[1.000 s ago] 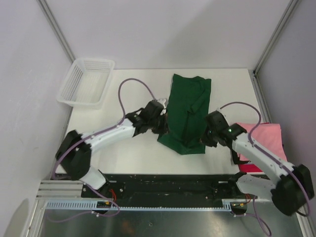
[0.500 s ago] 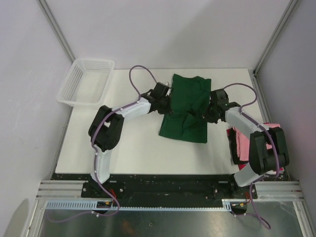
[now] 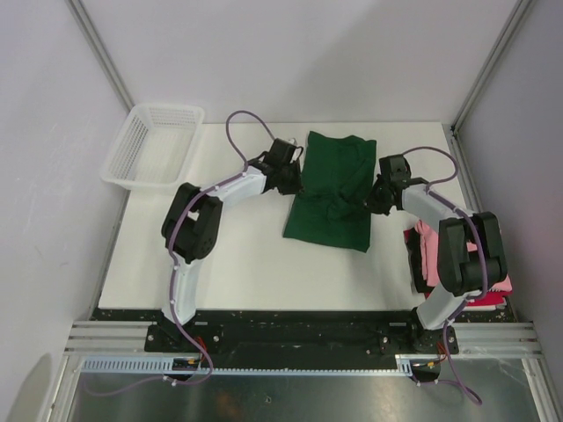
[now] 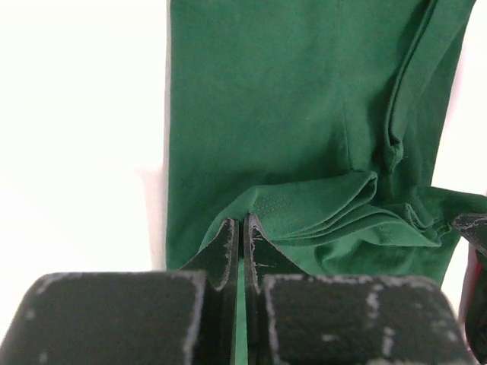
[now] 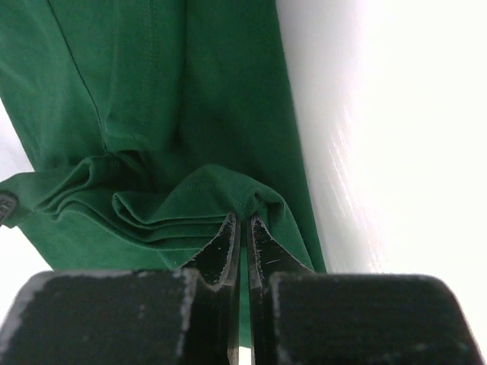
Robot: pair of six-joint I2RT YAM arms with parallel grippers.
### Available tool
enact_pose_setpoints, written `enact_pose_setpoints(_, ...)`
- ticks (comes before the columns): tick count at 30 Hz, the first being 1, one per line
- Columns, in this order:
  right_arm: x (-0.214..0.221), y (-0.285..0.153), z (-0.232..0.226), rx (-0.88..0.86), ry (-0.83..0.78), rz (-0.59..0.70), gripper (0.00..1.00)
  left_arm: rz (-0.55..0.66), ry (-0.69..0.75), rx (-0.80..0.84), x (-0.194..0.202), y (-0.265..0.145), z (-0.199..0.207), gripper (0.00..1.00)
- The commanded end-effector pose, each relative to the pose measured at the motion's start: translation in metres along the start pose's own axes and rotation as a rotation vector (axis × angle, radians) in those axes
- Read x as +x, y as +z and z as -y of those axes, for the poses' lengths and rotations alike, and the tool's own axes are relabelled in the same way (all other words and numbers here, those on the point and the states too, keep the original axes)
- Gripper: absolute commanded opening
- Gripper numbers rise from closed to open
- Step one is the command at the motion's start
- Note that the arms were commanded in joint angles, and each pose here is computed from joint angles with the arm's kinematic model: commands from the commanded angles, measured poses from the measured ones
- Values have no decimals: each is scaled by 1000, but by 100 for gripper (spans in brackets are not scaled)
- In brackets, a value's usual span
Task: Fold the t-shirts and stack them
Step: Fold the folded rectangular tshirt in 1/3 of the way
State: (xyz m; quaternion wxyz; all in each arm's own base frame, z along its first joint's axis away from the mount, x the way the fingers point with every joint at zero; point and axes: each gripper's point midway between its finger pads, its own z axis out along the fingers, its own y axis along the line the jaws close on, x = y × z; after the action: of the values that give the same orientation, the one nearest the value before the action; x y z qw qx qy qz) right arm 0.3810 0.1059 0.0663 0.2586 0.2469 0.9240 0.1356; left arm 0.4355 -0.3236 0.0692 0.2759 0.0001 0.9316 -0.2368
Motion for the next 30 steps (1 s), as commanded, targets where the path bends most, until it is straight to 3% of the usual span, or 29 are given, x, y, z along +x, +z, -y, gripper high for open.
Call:
enact_pose_setpoints(1, -24, 2, -17, -60, -16, 48, 0, 48, 23, 48, -27, -1, 10, 0)
enact_pose_setpoints(3, -25, 5, -15, -59, -12, 44, 3, 43, 28, 58, -29, 2, 10, 2)
enact_pose_setpoints(5, -29, 3, -15, -62, -9, 52, 12, 45, 34, 63, -31, 2, 10, 7)
enact_pose_setpoints(11, -52, -21, -22, -76, -38, 121, 48, 101, 47, 68, -58, -20, 4, 47)
enact_pose_setpoints(13, -56, -34, -25, -60, -72, 148, 53, 121, 61, 59, -62, -36, 0, 56)
enact_pose_setpoints(15, -52, -45, -32, -49, -115, 166, 54, 134, 75, 64, -61, -55, 1, 59)
enact_pose_setpoints(18, -30, -50, -50, -53, -199, 158, 45, 107, 71, 51, -38, -69, -6, 53)
enact_pose_setpoints(23, 6, -30, -74, -82, -284, 90, 28, 20, 61, 79, 6, -72, -1, 25)
enact_pose_setpoints(27, 18, -6, -81, -67, -317, 46, 22, -39, 57, 83, 36, -65, 2, 9)
enact_pose_setpoints(30, 17, 10, -85, -49, -338, 43, 22, -77, 46, 71, 54, -58, -3, 4)
